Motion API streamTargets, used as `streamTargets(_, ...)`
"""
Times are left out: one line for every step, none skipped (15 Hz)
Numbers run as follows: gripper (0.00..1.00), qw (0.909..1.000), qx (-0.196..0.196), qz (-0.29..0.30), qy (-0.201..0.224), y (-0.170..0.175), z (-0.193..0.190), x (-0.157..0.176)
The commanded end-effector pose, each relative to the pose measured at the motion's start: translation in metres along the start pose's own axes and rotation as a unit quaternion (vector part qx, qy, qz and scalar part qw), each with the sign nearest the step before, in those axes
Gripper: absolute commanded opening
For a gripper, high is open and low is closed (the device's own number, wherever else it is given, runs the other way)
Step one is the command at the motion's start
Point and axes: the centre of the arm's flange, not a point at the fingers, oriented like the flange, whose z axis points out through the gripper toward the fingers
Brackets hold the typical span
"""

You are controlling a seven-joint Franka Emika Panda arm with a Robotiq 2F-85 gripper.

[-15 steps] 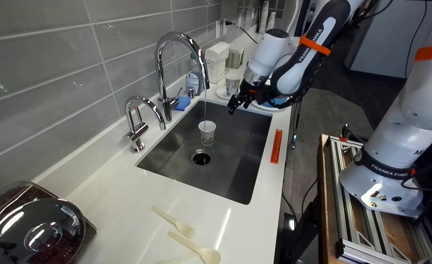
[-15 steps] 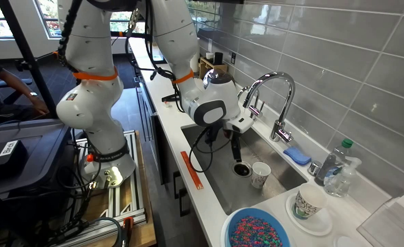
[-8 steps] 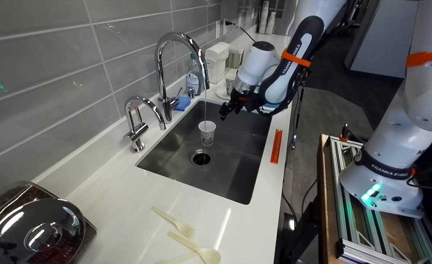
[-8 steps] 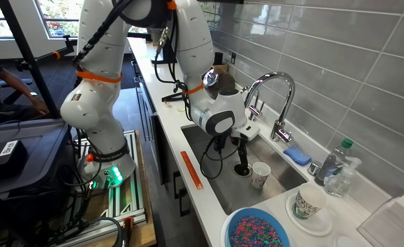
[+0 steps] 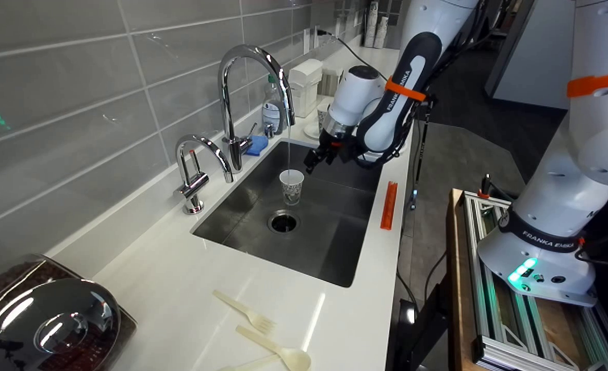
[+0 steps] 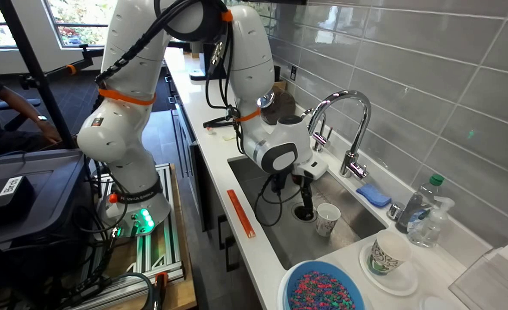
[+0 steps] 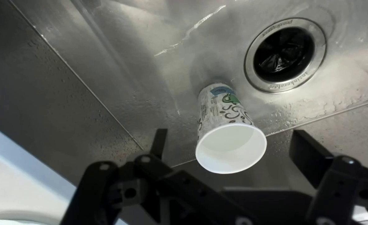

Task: Empty the cup that's in the sink

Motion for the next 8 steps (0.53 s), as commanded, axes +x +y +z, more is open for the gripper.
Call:
streamTargets(1.0,0.9999,0.007,0.01,0.009,0.009,0.017,0.008)
streamTargets(1.0,0.9998,0.008,0.014,0.01,0.012,0.021,0.009)
streamTargets(1.0,0.9997,0.011,0.019,0.013,0.014,0.024,0.011)
streamTargets(1.0,0.9995,0.014,0.021,0.017,0.016,0.027,0.012)
streamTargets(1.0,0.9994,0.016,0.022,0.02,0.017,0.03,0.012)
streamTargets(1.0,0.9994,0.017,0.021,0.02,0.017,0.034,0.012)
streamTargets(1.0,0.9993,0.021,0.019,0.024,0.017,0.037,0.012)
streamTargets(1.0,0.9993,0.022,0.018,0.026,0.017,0.04,0.012)
